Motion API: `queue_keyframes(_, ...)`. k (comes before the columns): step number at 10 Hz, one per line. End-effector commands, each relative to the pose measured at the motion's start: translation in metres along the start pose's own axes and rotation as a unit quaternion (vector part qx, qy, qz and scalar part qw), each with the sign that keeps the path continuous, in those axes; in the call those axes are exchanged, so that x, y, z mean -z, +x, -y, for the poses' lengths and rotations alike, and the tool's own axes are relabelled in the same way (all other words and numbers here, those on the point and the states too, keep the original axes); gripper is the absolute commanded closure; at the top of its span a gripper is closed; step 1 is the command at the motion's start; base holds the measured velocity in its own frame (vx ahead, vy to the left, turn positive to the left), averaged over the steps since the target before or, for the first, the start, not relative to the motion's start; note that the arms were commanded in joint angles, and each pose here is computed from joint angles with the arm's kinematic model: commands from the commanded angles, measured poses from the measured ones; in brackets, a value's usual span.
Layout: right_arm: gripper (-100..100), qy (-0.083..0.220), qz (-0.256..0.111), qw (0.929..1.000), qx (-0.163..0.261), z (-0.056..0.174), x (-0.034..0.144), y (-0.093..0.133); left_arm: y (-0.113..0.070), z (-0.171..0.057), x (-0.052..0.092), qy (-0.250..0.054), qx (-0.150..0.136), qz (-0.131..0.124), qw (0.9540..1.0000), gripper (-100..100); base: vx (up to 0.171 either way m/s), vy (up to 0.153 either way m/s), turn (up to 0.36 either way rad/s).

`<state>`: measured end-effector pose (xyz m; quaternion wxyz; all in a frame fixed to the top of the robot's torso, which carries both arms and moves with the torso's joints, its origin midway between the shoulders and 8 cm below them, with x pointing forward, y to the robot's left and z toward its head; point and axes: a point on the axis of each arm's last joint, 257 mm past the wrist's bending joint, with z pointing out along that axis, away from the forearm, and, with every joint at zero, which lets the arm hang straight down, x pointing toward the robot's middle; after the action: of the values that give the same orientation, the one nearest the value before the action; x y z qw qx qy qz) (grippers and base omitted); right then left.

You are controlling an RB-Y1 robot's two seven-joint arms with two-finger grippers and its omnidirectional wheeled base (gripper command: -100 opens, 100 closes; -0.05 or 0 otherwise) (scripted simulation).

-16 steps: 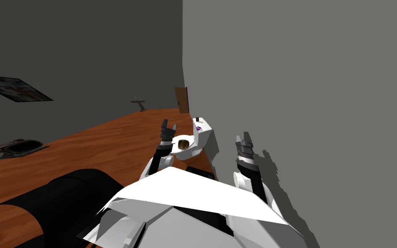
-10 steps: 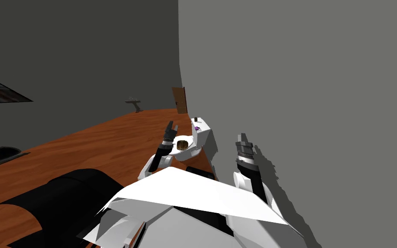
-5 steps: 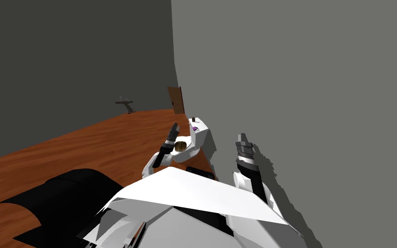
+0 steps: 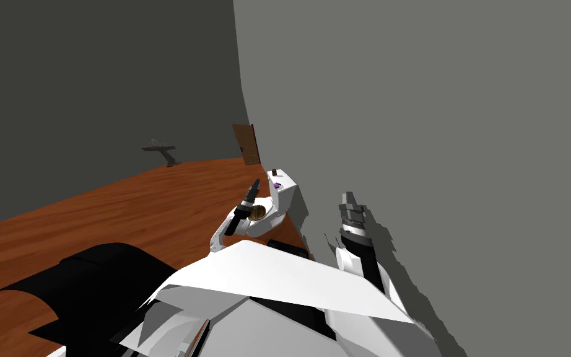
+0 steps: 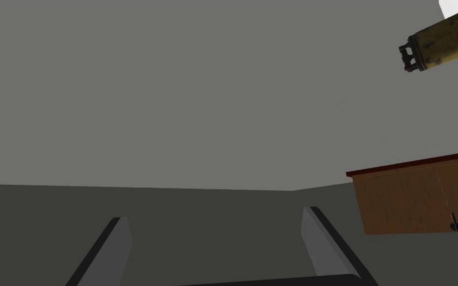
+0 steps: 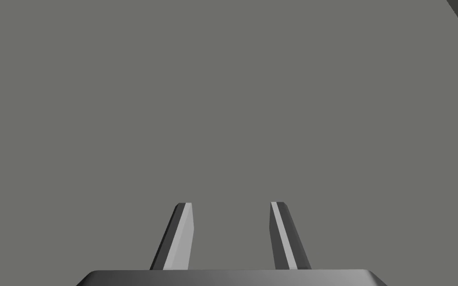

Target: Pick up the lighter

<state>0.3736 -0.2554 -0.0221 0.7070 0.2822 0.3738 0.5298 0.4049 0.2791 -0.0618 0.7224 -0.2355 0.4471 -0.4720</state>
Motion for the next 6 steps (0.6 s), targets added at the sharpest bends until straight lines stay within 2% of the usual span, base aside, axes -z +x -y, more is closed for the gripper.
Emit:
queue_keyframes(1,0,0.0,0.0,1.0,0.0,0.0,0.0,0.0,0.004,-0.014,-0.001,-0.007,-0.028,-0.01,0.9995,-100,0.004,0.027,-0.19)
queue_keyframes(2,0,0.0,0.0,1.0,0.0,0.0,0.0,0.0,0.005,-0.016,0.0,-0.009,-0.027,-0.011,0.9995,-100,0.003,0.019,-0.079)
queue_keyframes(5,0,0.0,0.0,1.0,0.0,0.0,0.0,0.0,0.013,-0.043,-0.003,-0.022,-0.079,-0.031,0.9961,-100,0.0,0.017,-0.151)
queue_keyframes(6,0,0.0,0.0,1.0,0.0,0.0,0.0,0.0,0.013,-0.046,-0.003,-0.025,-0.079,-0.032,0.9961,-100,0.0,0.019,-0.084)
